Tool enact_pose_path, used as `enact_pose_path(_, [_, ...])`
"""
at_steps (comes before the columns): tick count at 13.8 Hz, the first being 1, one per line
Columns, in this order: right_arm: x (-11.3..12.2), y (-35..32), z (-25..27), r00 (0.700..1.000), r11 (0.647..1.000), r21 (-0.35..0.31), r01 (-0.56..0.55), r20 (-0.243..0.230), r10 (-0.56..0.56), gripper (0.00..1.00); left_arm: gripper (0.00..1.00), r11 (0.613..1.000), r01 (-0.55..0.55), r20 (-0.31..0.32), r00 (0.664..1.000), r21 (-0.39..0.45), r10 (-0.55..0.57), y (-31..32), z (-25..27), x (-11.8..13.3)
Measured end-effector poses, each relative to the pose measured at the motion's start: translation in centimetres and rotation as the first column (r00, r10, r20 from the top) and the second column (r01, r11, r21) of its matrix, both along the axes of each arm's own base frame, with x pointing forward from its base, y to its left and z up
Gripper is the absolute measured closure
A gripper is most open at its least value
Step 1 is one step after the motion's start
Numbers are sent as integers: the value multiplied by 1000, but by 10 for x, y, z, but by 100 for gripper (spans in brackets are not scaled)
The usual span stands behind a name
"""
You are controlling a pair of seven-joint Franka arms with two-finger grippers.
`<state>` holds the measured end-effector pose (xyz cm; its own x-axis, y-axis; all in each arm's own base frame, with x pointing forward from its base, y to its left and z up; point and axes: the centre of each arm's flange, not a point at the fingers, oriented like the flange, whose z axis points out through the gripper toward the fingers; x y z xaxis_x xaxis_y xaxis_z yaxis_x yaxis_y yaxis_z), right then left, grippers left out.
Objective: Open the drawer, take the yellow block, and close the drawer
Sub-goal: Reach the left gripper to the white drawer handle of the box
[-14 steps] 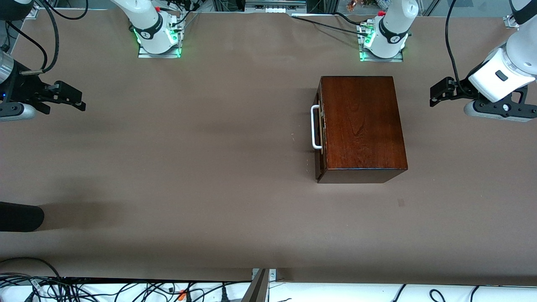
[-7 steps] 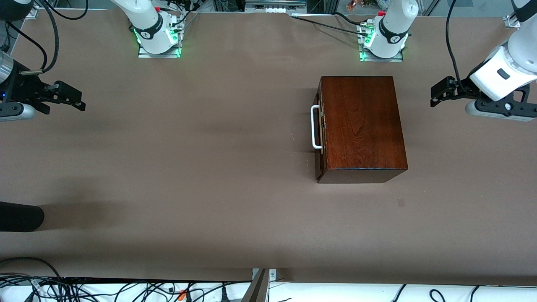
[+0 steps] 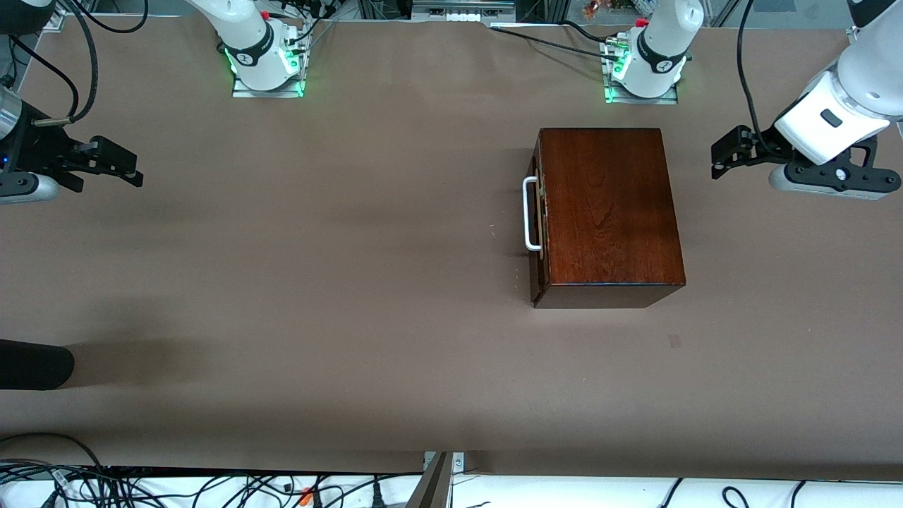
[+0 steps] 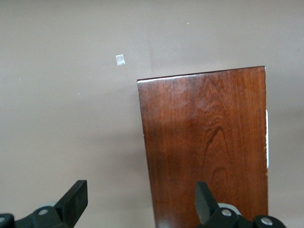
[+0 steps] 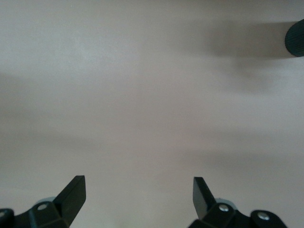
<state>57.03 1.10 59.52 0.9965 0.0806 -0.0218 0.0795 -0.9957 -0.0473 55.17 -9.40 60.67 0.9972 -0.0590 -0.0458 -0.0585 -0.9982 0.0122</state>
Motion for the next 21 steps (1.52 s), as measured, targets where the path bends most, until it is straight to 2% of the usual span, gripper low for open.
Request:
enact_pose_path(5, [0,-1,0,1000,1000,0,1,0,-1,0,0,996,-89,-32,995,17,89,-130,-17,-30])
enact_pose_path(8, [0,-1,0,1000,1000,0,1,0,-1,0,0,997,-80,-46,996,6,80,-195,-37,-43])
enact_pose_path(10, [0,-1,0,1000,1000,0,1,0,-1,0,0,997,-75,-25,997,24,76,-237,-51,-53])
enact_pose_path(13, [0,-1,0,1000,1000,0,2,0,-2,0,0,991,-95,32,995,90,92,-313,-85,-85])
enact_pose_path(15, [0,-1,0,1000,1000,0,2,0,-2,0,0,990,-71,44,997,123,66,-346,-113,-99])
enact_pose_path(21, [0,-1,0,1000,1000,0,2,1,-2,0,0,976,-15,47,999,218,5,-359,-195,-78])
